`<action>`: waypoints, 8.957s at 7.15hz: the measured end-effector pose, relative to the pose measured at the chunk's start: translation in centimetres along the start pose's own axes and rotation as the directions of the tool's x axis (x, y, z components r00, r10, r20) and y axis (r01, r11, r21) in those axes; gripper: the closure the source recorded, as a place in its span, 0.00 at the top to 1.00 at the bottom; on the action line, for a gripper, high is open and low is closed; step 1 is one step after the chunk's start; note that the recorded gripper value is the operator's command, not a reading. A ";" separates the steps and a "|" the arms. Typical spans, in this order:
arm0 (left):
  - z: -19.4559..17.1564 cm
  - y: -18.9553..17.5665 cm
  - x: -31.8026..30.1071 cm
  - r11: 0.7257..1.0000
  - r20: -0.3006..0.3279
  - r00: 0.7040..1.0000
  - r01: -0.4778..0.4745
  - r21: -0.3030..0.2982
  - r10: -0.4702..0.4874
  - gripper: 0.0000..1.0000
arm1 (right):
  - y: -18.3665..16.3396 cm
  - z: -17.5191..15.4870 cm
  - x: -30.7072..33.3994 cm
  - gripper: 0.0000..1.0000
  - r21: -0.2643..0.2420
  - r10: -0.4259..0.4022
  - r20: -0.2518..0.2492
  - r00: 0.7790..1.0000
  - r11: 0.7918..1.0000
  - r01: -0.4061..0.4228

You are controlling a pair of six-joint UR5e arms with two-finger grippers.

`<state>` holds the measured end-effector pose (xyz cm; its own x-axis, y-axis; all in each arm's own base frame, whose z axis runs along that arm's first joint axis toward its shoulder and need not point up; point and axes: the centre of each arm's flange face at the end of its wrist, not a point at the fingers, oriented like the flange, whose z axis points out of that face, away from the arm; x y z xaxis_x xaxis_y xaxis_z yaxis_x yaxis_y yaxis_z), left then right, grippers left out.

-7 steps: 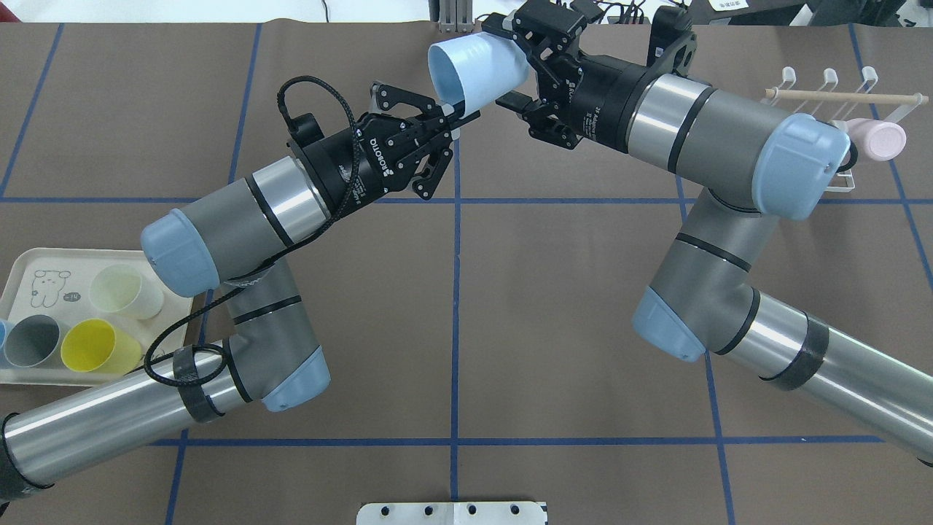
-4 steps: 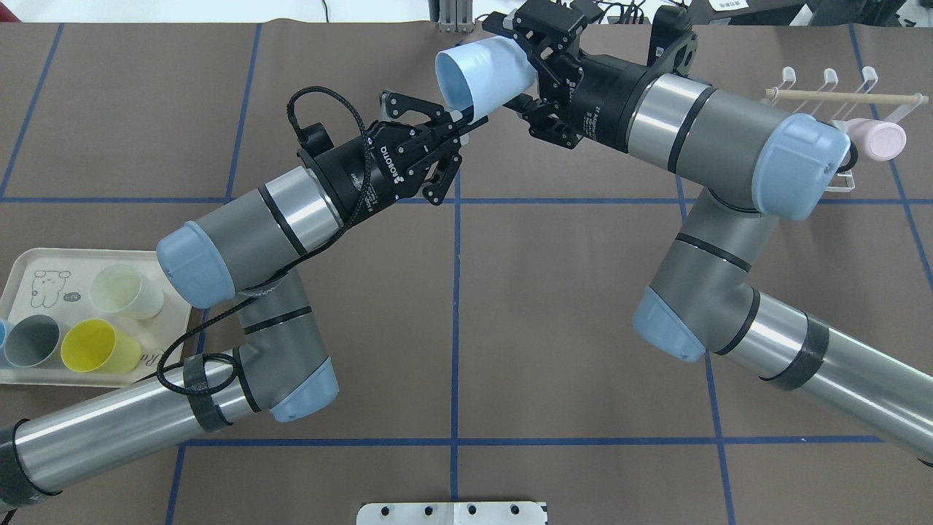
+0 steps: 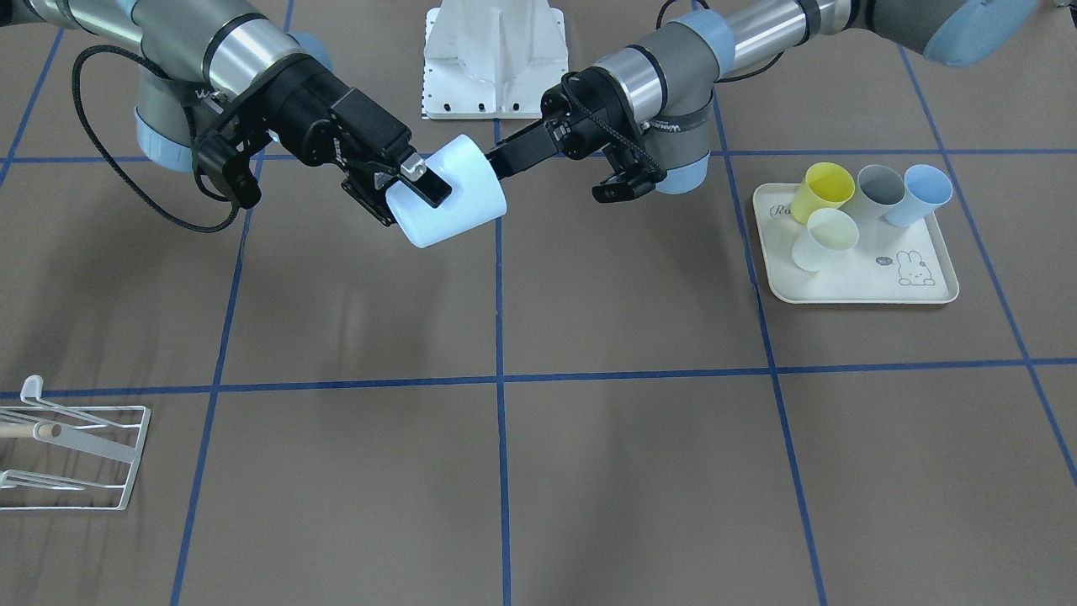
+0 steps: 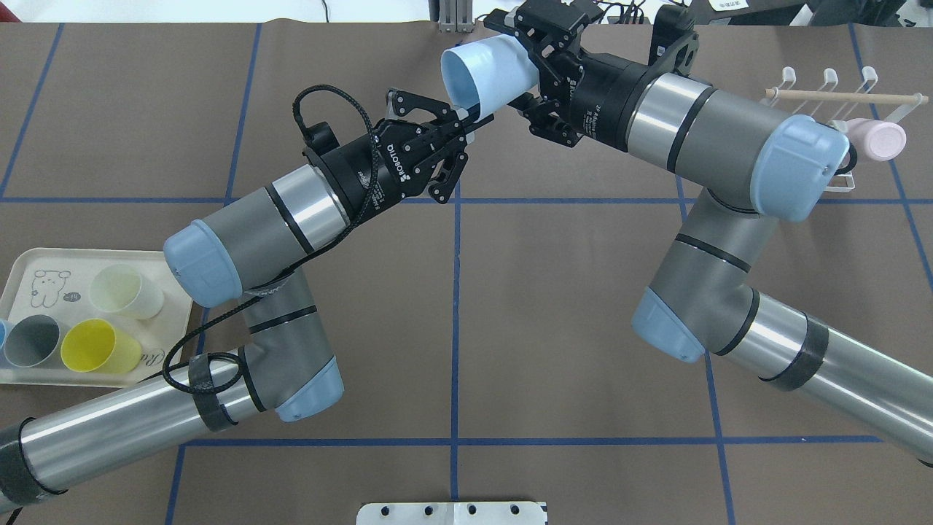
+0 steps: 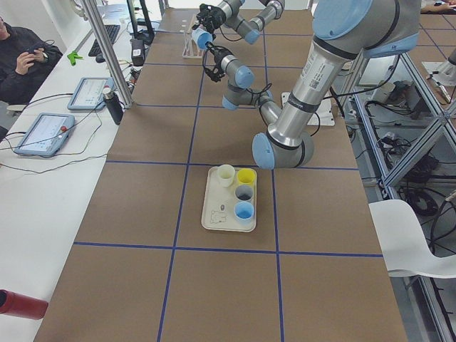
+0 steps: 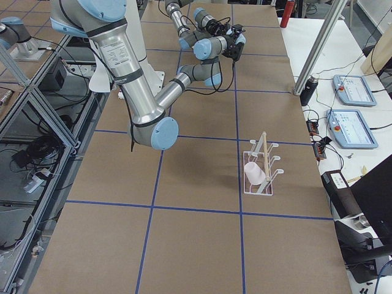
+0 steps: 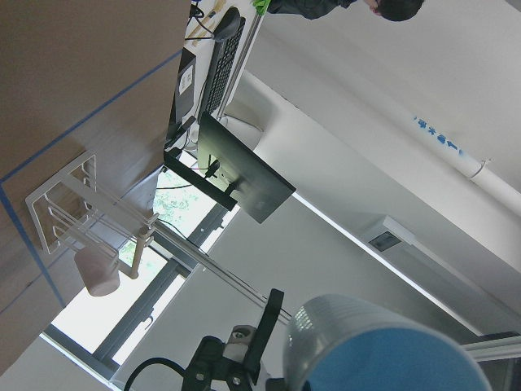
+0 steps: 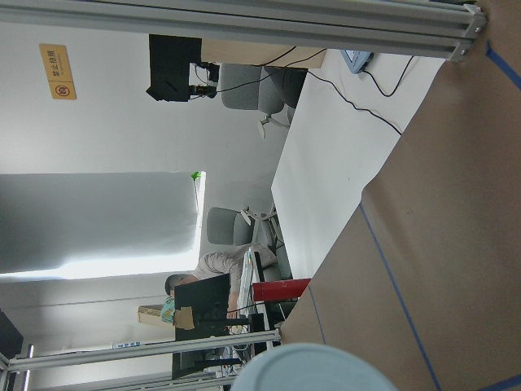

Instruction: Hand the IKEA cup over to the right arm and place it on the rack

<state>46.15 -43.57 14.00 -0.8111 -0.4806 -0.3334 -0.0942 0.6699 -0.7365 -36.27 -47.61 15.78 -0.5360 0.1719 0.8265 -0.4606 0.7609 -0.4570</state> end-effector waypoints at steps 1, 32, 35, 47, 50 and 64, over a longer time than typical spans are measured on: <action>0.1 0.0 0.0 1.000 0.001 1.000 0.000 0.001 0.000 0.00 | 0.0 0.0 0.0 0.54 0.000 0.000 0.000 1.000 1.000 0.000; 0.7 0.0 2.3 0.703 0.451 0.630 -0.711 0.008 0.632 0.99 | -24.4 -20.6 18.6 0.00 -0.146 -0.468 -0.883 -0.025 0.225 0.963; 0.7 0.0 2.2 0.705 0.452 0.631 -0.709 0.008 0.630 0.99 | -24.7 -20.7 18.9 0.00 -0.152 -0.471 -0.882 -0.032 0.219 0.964; 0.6 -0.2 2.1 0.706 0.453 0.632 -0.708 0.009 0.629 0.99 | -26.1 -21.7 21.2 0.00 -0.183 -0.441 -0.895 -0.065 0.232 0.955; 0.6 -0.2 2.0 0.706 0.454 0.633 -0.708 0.010 0.627 0.99 | -26.4 -21.6 21.6 0.98 -0.190 -0.438 -0.896 -0.070 0.234 0.954; -18.3 -5.1 7.8 0.470 0.630 0.181 -0.819 -0.328 0.755 0.99 | -19.5 -24.3 5.2 0.99 -0.167 -0.637 -0.627 0.449 0.673 0.721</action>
<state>29.73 -40.42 25.91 0.1456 0.0618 -0.9874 0.4313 0.8943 0.1196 -12.91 -46.36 36.99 0.4961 -0.0152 0.8681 -0.5780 0.7403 0.3433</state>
